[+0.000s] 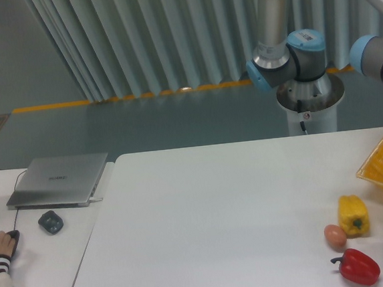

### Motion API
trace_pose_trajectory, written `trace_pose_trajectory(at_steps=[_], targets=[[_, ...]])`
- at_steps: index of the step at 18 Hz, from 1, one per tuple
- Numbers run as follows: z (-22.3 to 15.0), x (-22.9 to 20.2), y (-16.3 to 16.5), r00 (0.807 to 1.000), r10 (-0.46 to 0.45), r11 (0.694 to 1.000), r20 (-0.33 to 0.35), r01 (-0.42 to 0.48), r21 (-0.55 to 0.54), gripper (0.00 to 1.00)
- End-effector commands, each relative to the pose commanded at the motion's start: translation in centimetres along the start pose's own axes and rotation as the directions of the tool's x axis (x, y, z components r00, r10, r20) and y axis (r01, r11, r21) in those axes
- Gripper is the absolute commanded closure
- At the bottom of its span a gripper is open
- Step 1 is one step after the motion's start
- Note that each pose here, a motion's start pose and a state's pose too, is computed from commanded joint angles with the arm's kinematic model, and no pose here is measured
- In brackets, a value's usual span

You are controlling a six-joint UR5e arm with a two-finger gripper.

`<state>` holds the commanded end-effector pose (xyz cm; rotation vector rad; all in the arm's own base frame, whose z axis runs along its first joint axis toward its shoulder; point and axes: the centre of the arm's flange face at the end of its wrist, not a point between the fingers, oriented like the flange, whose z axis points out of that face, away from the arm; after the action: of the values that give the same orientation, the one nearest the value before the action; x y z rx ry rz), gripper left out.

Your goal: Place the triangular bread in the basket

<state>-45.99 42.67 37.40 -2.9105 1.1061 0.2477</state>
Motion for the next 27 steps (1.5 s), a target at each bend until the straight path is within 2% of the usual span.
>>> trace_pose_trajectory(at_steps=[27], targets=[[-0.17, -0.03, -0.13, 1.000, 0.000, 1.000, 0.004, 0.000, 0.004, 0.00]])
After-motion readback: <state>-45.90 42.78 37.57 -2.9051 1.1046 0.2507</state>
